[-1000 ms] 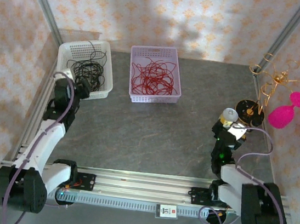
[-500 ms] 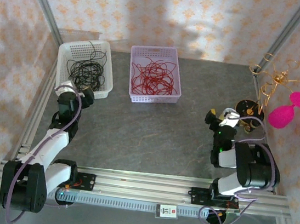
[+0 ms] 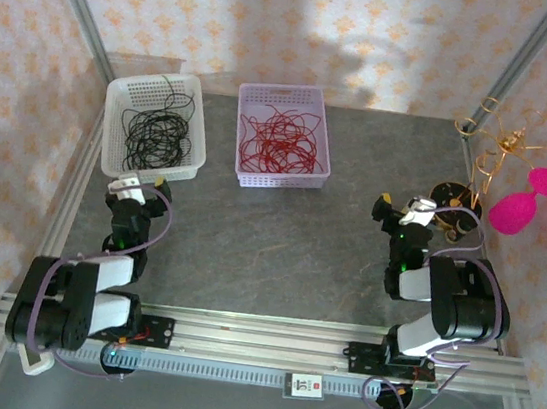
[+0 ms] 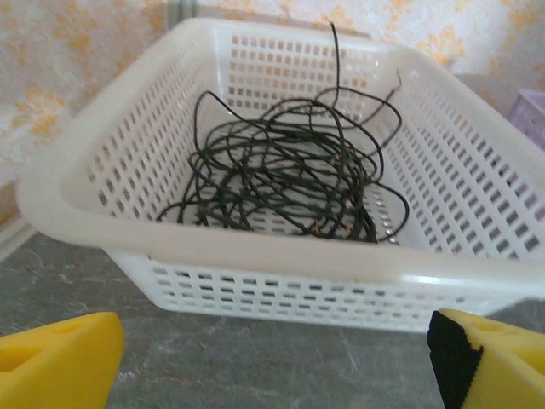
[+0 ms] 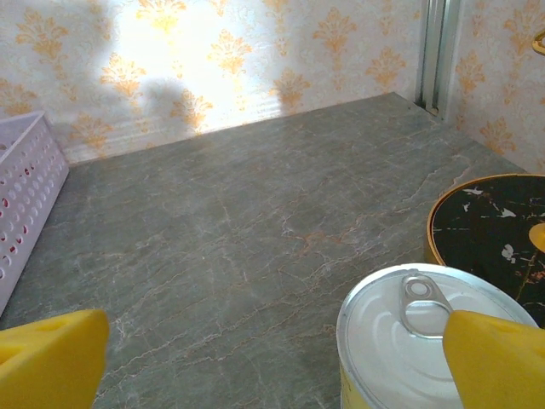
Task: Untangle the cables
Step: Reset both arms
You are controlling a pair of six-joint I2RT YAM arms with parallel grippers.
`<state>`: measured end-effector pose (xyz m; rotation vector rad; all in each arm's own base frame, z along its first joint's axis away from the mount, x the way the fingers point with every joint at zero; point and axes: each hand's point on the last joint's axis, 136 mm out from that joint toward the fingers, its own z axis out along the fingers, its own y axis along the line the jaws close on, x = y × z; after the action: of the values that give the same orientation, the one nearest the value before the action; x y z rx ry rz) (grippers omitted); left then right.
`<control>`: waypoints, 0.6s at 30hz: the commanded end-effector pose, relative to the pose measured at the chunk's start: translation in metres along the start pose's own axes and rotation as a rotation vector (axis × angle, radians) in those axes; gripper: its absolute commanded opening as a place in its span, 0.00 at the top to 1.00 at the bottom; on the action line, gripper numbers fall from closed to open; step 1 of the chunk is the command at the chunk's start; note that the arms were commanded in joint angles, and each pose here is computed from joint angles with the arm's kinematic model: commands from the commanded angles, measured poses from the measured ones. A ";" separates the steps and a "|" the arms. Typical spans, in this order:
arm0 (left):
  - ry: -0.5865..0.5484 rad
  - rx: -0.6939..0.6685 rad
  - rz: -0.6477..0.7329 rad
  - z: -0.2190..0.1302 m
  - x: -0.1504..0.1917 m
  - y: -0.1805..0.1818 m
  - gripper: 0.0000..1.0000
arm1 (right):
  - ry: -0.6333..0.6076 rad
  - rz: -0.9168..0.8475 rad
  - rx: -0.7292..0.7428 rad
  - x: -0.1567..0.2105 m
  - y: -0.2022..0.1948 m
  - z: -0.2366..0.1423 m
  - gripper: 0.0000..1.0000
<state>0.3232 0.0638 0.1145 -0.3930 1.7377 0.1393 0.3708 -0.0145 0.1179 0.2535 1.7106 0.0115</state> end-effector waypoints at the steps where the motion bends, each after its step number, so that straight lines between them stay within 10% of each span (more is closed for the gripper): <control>1: -0.190 0.102 -0.010 0.002 -0.047 -0.019 0.07 | -0.023 -0.009 0.001 -0.008 0.000 0.002 0.00; 18: -0.125 0.137 0.021 0.030 -0.024 -0.034 0.01 | -0.023 -0.008 -0.001 -0.008 0.000 0.002 0.00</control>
<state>0.3632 0.0458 0.1287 -0.2798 1.6351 0.0364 0.3708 -0.0145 0.1180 0.2535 1.7102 0.0116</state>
